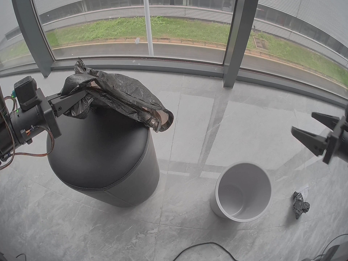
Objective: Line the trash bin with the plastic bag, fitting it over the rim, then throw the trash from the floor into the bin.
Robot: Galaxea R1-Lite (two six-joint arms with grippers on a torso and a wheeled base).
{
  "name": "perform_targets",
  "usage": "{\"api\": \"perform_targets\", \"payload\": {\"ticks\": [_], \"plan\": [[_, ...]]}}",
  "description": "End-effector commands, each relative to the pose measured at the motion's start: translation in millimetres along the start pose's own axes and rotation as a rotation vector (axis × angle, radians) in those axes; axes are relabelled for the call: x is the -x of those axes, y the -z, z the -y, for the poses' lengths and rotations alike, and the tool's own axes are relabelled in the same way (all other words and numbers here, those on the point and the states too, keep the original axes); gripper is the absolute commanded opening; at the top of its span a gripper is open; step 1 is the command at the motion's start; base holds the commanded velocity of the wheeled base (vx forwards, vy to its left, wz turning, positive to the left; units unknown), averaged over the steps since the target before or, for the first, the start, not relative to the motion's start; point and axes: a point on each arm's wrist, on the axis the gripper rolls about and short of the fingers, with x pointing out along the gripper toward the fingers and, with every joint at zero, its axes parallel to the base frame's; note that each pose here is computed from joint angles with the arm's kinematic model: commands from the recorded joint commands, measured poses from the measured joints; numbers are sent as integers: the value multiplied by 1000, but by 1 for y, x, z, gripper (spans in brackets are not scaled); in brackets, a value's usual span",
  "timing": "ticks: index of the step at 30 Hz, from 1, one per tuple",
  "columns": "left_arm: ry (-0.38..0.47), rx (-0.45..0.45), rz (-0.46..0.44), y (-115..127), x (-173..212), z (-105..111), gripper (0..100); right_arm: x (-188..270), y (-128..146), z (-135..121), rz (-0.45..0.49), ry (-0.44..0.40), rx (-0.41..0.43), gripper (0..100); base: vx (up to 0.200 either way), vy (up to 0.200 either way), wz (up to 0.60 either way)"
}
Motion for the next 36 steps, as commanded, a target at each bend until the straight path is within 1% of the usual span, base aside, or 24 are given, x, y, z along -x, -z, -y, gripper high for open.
{"api": "perform_targets", "payload": {"ticks": [1, 2, 6, 9, 11, 15, 19, 22, 28, 36], "plan": [[31, 4, 10, -8, 0, 2, 0, -236, 28, -112, -87, -355, 94, 100, 0, 0, 0], [30, 3, 13, -9, 0, 2, 0, -242, 34, -113, -86, -360, 99, 100, 0, 0, 0], [34, 1, 13, -9, 0, 3, 0, -253, 41, -116, -71, -364, 102, 100, 0, 0, 0], [41, 1, 15, -9, -1, 4, 0, -257, 48, -117, -89, -364, 106, 100, 0, 0, 0], [57, 1, 20, -10, -3, 7, 0, -263, 60, -119, -114, -364, 117, 100, 0, 0, 0], [74, 0, 24, -11, -4, 10, 0, -267, 64, -123, -115, -374, 140, 100, 0, 0, 0], [75, -2, 28, -12, -3, 11, 0, -277, 61, -127, -60, -371, 134, 100, 0, 0, 0], [78, -3, 30, -13, -3, 12, 0, -281, 55, -124, -33, -352, 127, 100, 0, 0, 0], [86, -5, 34, -14, -4, 13, 0, -279, 48, -110, -19, -321, 124, 100, 0, 0, 0], [112, -3, 38, -14, -6, 18, 0, -272, 43, -99, -11, -299, 123, 100, 0, 0, 0]]}}
